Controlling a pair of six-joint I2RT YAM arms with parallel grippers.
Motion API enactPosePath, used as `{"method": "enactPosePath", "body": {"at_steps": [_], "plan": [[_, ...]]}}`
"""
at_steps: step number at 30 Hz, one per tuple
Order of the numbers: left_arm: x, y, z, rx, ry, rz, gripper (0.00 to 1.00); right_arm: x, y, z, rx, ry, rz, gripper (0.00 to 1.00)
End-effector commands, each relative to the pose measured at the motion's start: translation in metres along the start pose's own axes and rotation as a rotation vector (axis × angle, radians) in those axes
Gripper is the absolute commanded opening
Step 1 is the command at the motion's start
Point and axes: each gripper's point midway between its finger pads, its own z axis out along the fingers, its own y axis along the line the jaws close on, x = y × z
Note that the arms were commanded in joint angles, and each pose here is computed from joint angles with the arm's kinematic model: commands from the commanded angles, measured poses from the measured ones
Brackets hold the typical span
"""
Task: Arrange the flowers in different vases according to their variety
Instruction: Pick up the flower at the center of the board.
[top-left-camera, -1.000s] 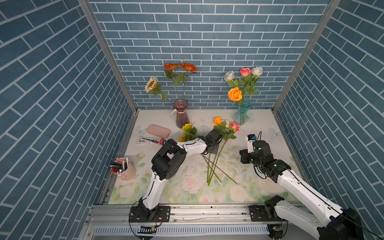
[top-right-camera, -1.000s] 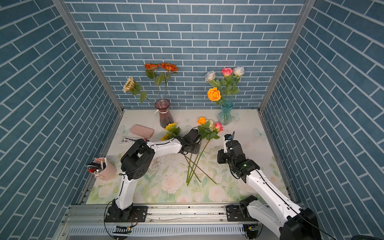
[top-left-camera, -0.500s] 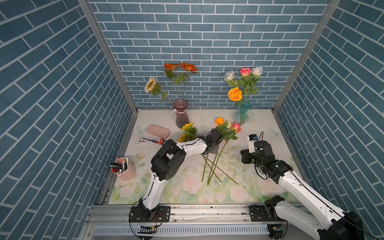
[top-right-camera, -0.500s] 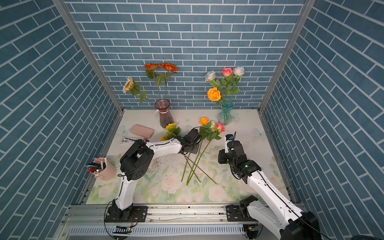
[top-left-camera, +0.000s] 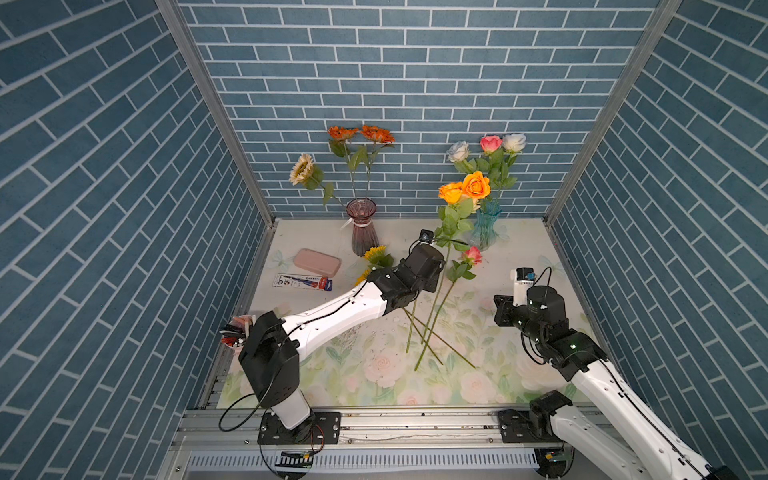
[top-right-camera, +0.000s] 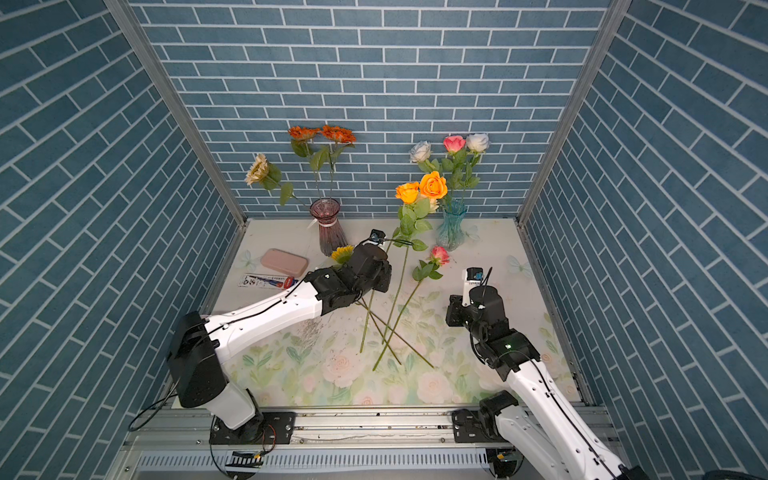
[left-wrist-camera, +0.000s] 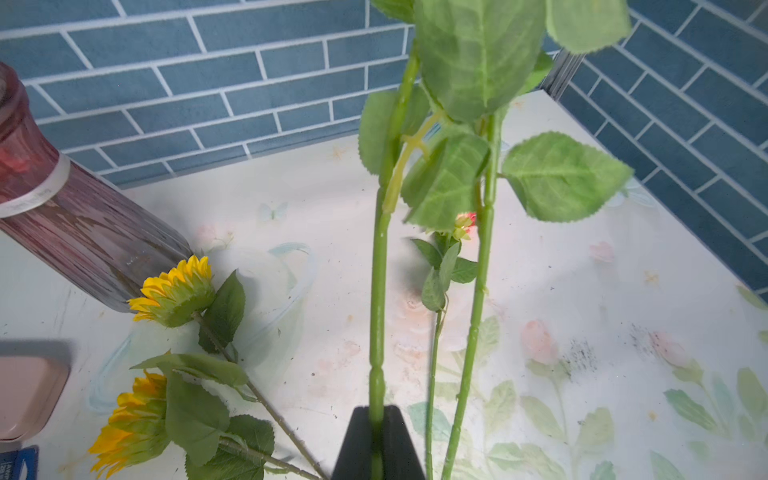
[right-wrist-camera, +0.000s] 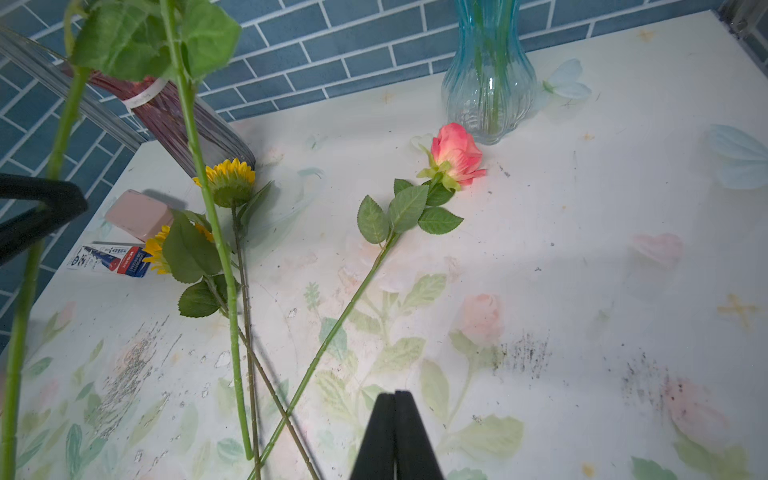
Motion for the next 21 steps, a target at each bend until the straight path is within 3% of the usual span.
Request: {"method": "enactPosePath", "body": {"at_steps": [1,12,21], "plan": [[0.001,0.008,-0.002,-0.051,0.006,0.026,0.00,0.006,-0.009,-0.005,0.037,0.010,0.005,0.07],[0.041,0.018,0.034,-0.152,0.096,0.065,0.00,0.008,-0.010,-0.010,0.034,0.002,0.010,0.07],[0.046,0.034,0.033,-0.243,0.109,0.088,0.00,0.009,-0.011,-0.009,0.038,0.006,0.008,0.07]]}}
